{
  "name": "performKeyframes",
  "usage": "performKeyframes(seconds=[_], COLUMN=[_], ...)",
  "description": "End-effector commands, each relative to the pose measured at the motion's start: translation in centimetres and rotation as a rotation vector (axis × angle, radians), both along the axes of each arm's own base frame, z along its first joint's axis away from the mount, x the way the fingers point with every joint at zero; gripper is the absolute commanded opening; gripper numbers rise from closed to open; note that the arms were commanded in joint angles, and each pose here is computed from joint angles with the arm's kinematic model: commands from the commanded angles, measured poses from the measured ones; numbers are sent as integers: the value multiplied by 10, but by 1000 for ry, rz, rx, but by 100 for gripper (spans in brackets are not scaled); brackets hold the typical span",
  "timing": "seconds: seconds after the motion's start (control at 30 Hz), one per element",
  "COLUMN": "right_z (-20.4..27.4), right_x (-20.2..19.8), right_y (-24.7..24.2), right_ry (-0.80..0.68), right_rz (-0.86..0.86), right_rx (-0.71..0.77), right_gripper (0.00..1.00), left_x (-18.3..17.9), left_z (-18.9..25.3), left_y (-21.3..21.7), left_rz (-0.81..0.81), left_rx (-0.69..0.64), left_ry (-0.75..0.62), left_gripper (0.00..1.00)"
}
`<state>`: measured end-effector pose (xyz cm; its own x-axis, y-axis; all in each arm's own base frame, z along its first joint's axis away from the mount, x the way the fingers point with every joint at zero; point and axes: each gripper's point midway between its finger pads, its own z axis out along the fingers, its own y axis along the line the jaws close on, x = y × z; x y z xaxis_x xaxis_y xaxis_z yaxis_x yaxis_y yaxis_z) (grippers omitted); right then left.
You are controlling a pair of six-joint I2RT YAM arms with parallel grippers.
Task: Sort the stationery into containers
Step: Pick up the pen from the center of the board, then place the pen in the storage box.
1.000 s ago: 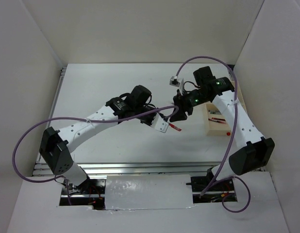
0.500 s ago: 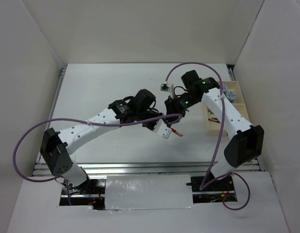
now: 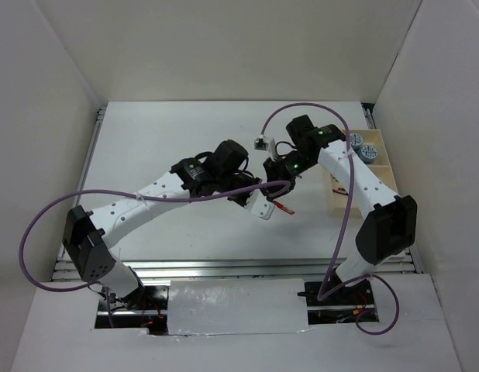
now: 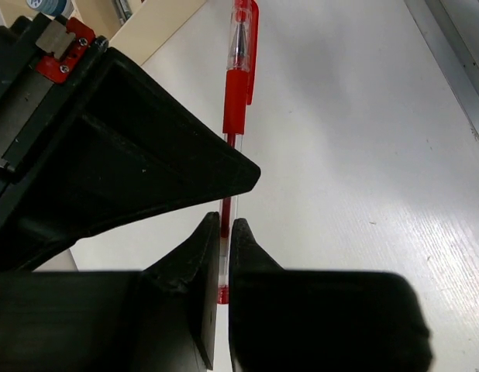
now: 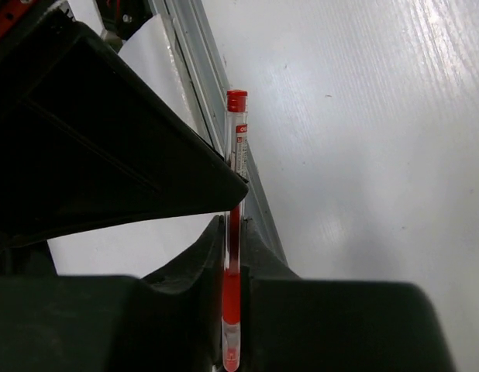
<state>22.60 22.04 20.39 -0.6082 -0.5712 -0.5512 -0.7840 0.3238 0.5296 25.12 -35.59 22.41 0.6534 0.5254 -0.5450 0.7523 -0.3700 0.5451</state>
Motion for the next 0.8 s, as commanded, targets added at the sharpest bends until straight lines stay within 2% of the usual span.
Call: performKeyframes(seconds=[0.0,0.07,0.1,0.13,0.17,0.2,0.27,0.33,0.37,0.43,0.47,0.6,0.77], right_z=[0,3,5,7,11,13,17,16,6,7,5,-1,-19], right_x=[-6,-4,-4,-2,-3,7,15,19,26,30,39,54,74], right_y=[-5,-14,-18,-23,-30,-45,-73,-99,-128,-159,-193,-260,-315], right_ry=[14,12,14,8,-12,-41,-131,-293,-390,-517,-602,-680,-685], right_rz=[5,-26,-42,-66,-89,-145,-215,-169,-130,-87,-61,26,101], right_rx=[-3,1,7,12,18,20,-22,-118,-242,-356,-473,-692,-836], right_gripper=[6,3,1,0,0,0,0,0,0,0,0,1,2], left_x=[2,3,4,5,10,5,22,30,35,43,40,42,39], left_z=[34,37,42,43,46,49,52,68,68,67,64,54,43], left_y=[-1,2,5,8,14,18,37,51,65,82,87,106,120], left_rz=[17,54,91,111,143,161,244,318,377,429,448,537,614], left_rx=[-76,-89,-113,-123,-136,-152,-198,-277,-302,-320,-330,-362,-405], left_ry=[-56,-41,-26,-20,-19,-3,26,48,74,91,128,257,396], left_gripper=[17,36,69,75,95,99,99,99,99,99,99,99,99])
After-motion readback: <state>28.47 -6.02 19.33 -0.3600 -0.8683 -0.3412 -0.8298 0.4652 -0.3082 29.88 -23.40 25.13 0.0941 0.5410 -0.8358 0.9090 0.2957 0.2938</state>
